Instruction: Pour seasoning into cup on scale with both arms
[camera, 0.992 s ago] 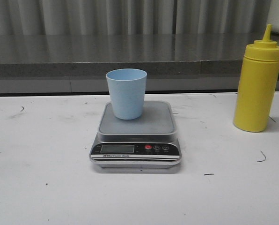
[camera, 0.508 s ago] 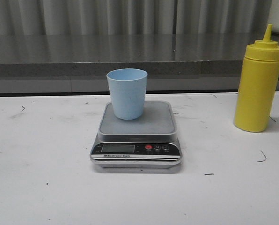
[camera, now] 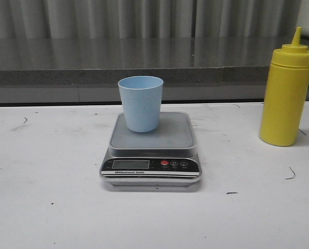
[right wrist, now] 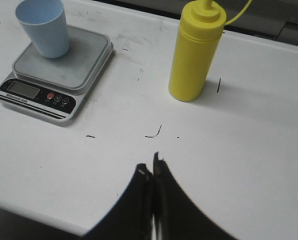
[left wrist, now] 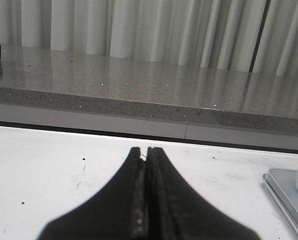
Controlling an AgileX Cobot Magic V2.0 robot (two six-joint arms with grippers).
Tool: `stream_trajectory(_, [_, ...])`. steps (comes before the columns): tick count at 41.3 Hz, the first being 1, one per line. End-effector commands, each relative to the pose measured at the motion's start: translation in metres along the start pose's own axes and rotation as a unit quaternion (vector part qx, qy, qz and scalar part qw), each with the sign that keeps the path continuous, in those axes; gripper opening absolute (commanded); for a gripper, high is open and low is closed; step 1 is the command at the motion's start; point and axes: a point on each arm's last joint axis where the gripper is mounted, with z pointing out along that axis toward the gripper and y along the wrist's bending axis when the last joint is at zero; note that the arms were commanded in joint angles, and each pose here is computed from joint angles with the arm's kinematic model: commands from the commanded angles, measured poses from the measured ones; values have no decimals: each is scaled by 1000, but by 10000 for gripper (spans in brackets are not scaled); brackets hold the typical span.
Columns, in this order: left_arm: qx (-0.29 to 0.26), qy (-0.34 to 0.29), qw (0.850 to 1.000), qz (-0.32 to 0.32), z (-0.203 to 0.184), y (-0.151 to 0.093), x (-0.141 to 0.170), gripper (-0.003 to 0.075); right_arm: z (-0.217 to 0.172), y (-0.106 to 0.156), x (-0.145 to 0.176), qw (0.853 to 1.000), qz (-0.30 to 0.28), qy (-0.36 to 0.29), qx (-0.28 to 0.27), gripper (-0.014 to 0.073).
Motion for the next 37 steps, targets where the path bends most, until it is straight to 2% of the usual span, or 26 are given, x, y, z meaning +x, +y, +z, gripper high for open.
stream_trajectory(1, [0,-33,999,-6,-1,1,1,-20,-6,0,-8,997,-14,-73,-4,-62])
stream_trajectory(6, [0,-33,999,-6,-1,1,1,-20,4,6,11,992,-48,-117,-27,-62])
stream_trajectory(10, [0,-33,999,-6,-1,1,1,-20,10,5,28,984,-66,-166,-6,-62])
stream_trajectory(14, [0,-33,999,-6,-1,1,1,-20,19,0,45,978,-32,-202,33,-67])
stream_trajectory(21, [0,-33,999,-6,-1,1,1,-20,34,-9,74,960,-11,-261,104,-67])
stream_trajectory(31, [0,-33,999,-6,-1,1,1,-20,49,-13,107,935,-10,-327,135,-67])
stream_trajectory(37, [0,-33,999,-6,-1,1,1,-20,60,-15,120,934,2,-329,142,-67])
